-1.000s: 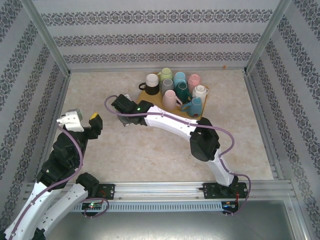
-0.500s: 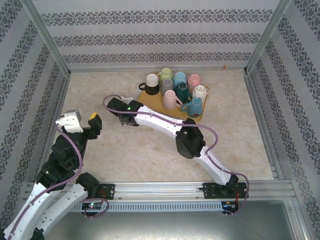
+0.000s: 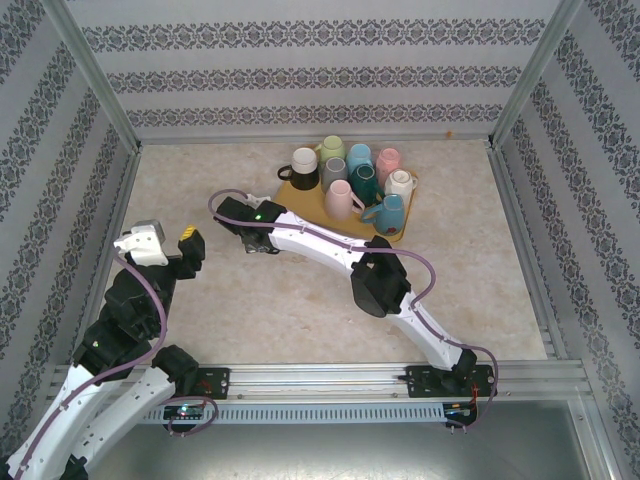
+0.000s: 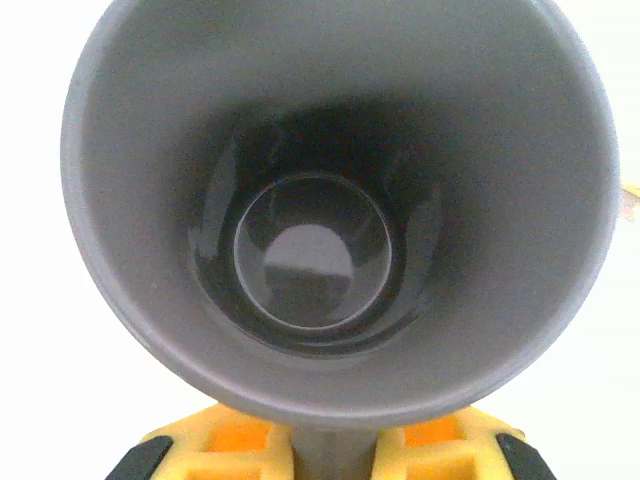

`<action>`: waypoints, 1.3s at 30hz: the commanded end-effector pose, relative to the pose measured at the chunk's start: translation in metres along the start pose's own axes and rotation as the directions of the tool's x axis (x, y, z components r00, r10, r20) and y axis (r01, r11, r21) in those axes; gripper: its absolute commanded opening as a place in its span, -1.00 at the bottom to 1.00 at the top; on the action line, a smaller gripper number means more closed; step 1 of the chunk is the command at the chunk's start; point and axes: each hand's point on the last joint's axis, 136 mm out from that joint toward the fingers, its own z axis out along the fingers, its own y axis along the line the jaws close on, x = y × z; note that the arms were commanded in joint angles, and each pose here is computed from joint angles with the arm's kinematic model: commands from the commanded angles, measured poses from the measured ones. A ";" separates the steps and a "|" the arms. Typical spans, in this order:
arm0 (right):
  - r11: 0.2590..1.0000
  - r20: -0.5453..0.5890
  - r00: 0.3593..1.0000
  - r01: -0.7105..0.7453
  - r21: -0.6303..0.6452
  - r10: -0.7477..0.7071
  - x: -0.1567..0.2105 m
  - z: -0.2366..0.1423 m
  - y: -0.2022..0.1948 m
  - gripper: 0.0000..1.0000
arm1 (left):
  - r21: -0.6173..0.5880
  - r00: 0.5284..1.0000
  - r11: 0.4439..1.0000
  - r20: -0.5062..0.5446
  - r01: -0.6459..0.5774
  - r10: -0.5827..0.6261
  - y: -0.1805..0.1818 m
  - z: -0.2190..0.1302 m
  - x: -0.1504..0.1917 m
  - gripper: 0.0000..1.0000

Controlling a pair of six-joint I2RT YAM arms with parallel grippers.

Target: Turn the mug right side up

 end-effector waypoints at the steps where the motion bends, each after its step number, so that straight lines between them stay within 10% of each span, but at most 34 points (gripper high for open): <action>1: 0.999 0.051 0.998 -0.037 -0.035 0.039 -0.011 -0.012 0.006 -0.71 | 0.003 0.999 1.000 0.034 0.002 -0.002 -0.001 -0.001 -0.007 0.55; 8: 0.996 0.030 0.998 -0.059 -0.073 0.061 -0.007 -0.014 0.013 -0.27 | 0.002 0.999 1.000 0.035 -0.002 0.002 -0.001 -0.001 -0.007 0.56; 33: 0.965 0.016 0.996 -0.078 -0.252 0.084 0.000 -0.030 0.034 -0.10 | 0.009 0.999 1.000 0.029 -0.014 0.013 -0.003 0.000 -0.006 0.55; 39: 0.964 0.077 0.993 -0.062 -0.260 0.085 -0.012 -0.051 0.022 0.24 | 0.022 1.000 0.999 0.011 -0.024 0.023 -0.007 0.002 -0.003 0.55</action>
